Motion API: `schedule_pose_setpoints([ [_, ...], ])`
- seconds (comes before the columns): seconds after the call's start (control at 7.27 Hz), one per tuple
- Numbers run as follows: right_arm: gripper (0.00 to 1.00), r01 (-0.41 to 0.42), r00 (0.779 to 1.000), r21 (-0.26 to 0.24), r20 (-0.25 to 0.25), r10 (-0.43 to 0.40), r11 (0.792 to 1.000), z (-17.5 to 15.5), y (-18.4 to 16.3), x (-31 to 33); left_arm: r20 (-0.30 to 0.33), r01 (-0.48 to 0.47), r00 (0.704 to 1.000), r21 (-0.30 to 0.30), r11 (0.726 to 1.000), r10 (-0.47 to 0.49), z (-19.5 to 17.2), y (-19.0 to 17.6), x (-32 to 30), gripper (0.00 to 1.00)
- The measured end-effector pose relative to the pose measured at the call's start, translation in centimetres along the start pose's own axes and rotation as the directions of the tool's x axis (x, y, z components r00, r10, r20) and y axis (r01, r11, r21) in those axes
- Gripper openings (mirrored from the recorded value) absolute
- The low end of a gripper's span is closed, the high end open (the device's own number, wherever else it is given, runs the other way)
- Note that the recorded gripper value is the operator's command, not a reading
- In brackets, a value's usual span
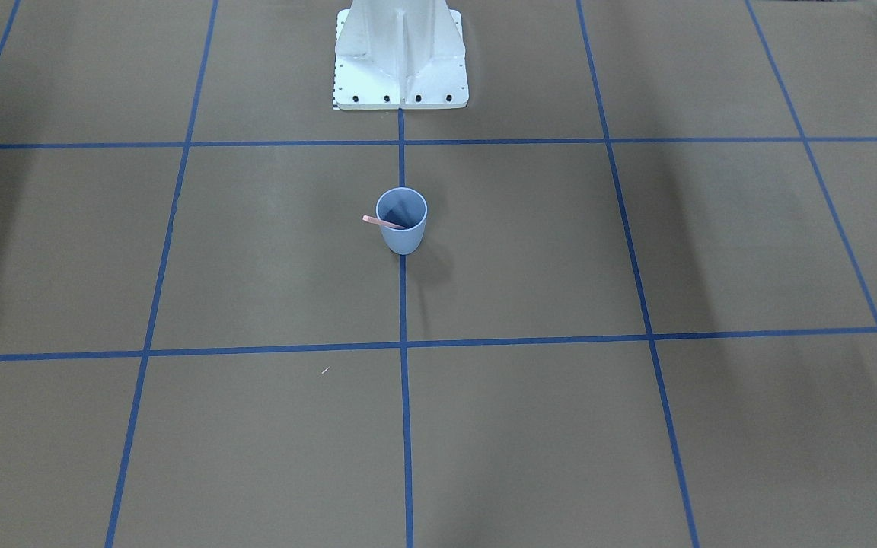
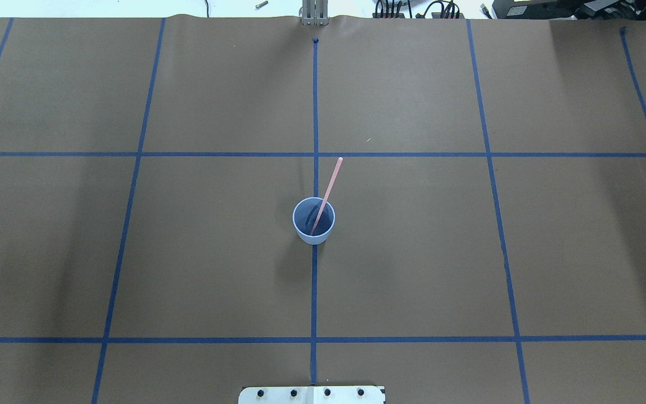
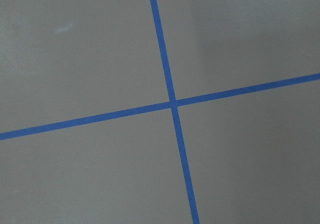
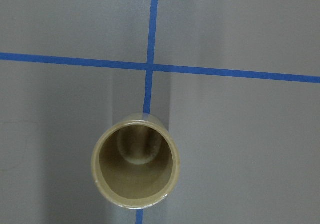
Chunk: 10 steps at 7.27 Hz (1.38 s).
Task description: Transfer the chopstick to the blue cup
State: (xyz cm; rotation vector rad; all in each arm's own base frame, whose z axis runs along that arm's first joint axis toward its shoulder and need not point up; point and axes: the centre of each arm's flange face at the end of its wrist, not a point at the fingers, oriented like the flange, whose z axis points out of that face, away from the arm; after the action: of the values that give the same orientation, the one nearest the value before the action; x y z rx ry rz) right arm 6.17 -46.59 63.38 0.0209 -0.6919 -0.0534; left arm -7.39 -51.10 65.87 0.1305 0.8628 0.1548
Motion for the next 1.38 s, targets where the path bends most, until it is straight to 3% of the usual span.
schedule_pose_setpoints([
  [1.38,1.0,0.001,1.0,0.0,0.001,-0.001,1.0,-0.01,0.44,0.14,0.001,0.002,1.0,0.003,1.0,-0.002,-0.14,0.12,-0.07,0.98],
])
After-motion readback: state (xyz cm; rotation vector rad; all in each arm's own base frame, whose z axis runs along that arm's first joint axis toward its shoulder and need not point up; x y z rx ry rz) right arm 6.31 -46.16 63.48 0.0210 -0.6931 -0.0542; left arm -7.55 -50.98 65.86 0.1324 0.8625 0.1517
